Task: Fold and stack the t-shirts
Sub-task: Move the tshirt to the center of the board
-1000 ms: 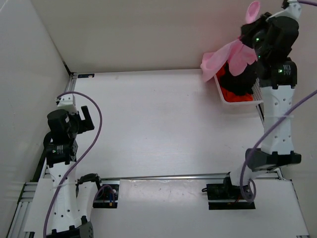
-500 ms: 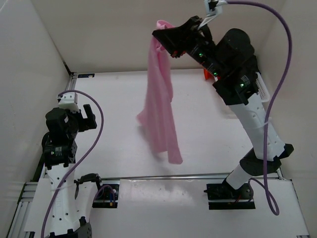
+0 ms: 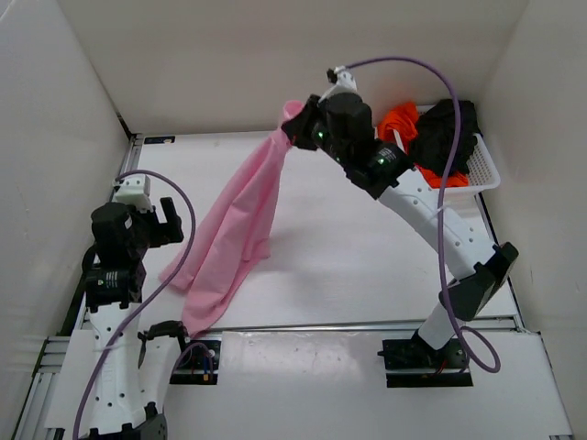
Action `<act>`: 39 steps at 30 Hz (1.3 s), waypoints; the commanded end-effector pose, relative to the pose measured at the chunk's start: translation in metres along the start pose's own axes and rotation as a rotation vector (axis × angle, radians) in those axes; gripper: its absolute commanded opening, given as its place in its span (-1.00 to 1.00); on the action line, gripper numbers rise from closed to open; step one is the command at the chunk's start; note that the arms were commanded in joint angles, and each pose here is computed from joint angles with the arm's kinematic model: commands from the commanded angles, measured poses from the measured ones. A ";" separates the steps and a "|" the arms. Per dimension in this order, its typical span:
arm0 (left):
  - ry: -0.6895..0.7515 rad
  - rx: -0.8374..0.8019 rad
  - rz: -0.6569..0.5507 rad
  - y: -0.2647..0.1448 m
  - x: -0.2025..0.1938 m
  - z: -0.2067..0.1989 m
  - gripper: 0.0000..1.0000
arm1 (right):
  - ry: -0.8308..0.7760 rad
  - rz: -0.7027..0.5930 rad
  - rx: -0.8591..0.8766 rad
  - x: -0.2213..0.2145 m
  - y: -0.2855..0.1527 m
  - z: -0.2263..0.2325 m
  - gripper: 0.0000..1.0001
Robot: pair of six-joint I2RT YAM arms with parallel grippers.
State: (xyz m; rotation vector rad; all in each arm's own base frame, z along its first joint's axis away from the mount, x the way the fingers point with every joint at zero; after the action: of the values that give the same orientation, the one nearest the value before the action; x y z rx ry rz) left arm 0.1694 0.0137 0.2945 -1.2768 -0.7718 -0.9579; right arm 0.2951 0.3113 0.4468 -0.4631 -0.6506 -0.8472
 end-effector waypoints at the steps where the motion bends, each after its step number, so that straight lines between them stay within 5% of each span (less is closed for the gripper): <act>1: 0.005 -0.037 0.014 0.005 -0.001 -0.005 1.00 | 0.146 -0.037 -0.232 0.003 -0.016 -0.062 -1.00; 7: -0.005 -0.225 0.221 0.021 -0.023 -0.026 1.00 | 0.255 0.149 -0.642 -0.068 -0.041 -0.206 -1.00; 13: 0.086 -0.342 0.668 0.055 -0.081 -0.058 1.00 | 0.352 0.320 -0.771 -0.099 -0.050 -0.264 -1.00; 15: 0.170 -0.304 0.726 0.065 -0.097 -0.064 1.00 | 0.343 0.335 -0.784 -0.103 -0.046 -0.269 -1.00; 22: 0.275 -0.261 0.727 0.100 -0.125 -0.080 1.00 | 0.351 0.351 -0.773 -0.104 -0.043 -0.268 -1.00; 26: 0.306 -0.209 0.775 0.116 -0.147 -0.079 0.55 | 0.348 0.370 -0.769 -0.106 -0.051 -0.267 -1.00; 27: 0.297 -0.189 0.804 0.121 -0.153 -0.075 0.29 | 0.344 0.378 -0.747 -0.104 -0.052 -0.263 -1.00; 30: 0.248 -0.116 0.765 0.146 -0.134 -0.061 -0.08 | 0.295 0.425 -0.669 -0.105 -0.052 -0.247 -1.00; 35: 0.160 0.099 0.666 0.200 -0.079 -0.012 -0.02 | 0.329 0.456 -0.581 -0.108 -0.056 -0.223 -1.00; 39: 0.117 0.211 0.524 0.230 -0.018 0.018 0.25 | 0.437 0.486 -0.557 -0.119 -0.052 -0.222 -1.00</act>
State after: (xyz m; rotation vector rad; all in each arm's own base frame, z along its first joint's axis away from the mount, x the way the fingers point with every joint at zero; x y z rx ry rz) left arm 0.3371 0.0260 0.1339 -1.2648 -0.2153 -0.4313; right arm 0.2702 0.1996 0.2005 -0.9790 0.0817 -0.6357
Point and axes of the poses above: each gripper's point midway between its finger pads, its own y axis out along the fingers, its own z axis along the line the jaws close on, x = y × z, the point moved 8 cm from there along -y, back along the fingers, and after that the axes turned 12 degrees about y, right-handed, at the moved point
